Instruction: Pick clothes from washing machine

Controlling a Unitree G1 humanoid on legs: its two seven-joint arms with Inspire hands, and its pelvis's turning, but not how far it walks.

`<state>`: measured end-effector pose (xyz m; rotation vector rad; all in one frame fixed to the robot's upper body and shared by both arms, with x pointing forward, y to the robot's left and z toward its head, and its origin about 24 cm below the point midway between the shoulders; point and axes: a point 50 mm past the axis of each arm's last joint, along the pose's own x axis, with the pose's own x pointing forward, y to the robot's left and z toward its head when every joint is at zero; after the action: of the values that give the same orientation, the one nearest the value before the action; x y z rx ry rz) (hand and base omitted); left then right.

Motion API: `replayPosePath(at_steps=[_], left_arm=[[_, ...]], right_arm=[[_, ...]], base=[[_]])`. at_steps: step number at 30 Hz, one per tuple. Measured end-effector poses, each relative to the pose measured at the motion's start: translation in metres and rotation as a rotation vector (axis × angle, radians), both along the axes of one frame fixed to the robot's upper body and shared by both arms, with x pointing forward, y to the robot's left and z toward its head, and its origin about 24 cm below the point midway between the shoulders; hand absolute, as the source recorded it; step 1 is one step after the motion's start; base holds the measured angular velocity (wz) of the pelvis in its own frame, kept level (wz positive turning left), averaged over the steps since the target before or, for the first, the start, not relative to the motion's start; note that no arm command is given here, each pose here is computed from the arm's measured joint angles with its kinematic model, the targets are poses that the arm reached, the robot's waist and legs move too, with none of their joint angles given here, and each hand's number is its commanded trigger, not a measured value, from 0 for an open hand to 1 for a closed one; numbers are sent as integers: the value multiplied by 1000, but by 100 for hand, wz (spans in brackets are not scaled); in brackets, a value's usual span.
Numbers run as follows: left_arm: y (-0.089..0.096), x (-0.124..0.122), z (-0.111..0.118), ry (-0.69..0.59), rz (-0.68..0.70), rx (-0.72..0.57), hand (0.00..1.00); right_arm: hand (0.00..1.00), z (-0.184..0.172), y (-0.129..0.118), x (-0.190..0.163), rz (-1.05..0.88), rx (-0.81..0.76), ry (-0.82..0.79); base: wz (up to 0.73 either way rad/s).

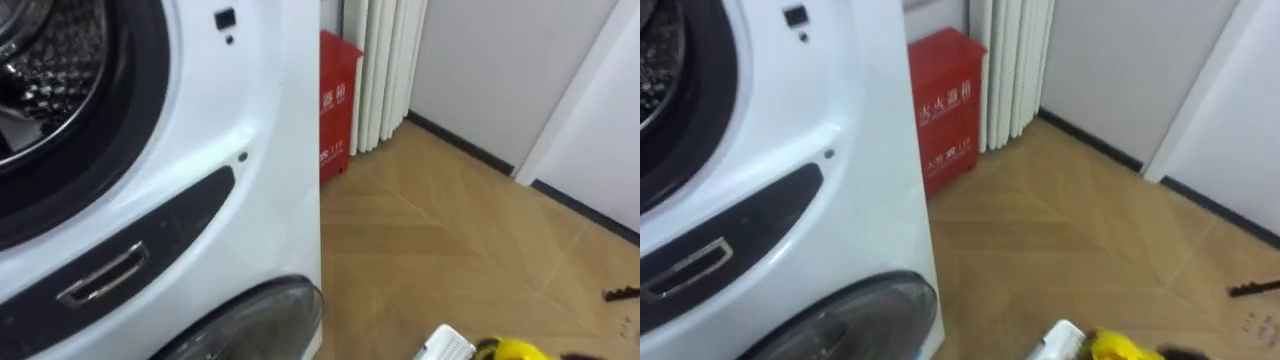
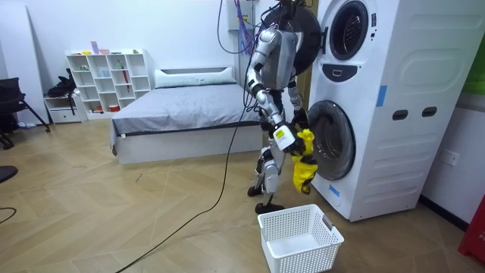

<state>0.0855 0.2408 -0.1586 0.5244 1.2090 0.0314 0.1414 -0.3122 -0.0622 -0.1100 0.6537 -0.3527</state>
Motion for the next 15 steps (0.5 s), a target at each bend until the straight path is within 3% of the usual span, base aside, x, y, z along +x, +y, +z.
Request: replayPosePath(at_steps=[5, 15], left_arm=[[2, -1, 1, -36, 55, -7, 0], [-6, 13, 2, -77, 24, -25, 0]], right_arm=[[100, -13, -4, 6, -89, -3, 20], [100, -25, -9, 9, -189, -20, 45]], base=[[0], [10]])
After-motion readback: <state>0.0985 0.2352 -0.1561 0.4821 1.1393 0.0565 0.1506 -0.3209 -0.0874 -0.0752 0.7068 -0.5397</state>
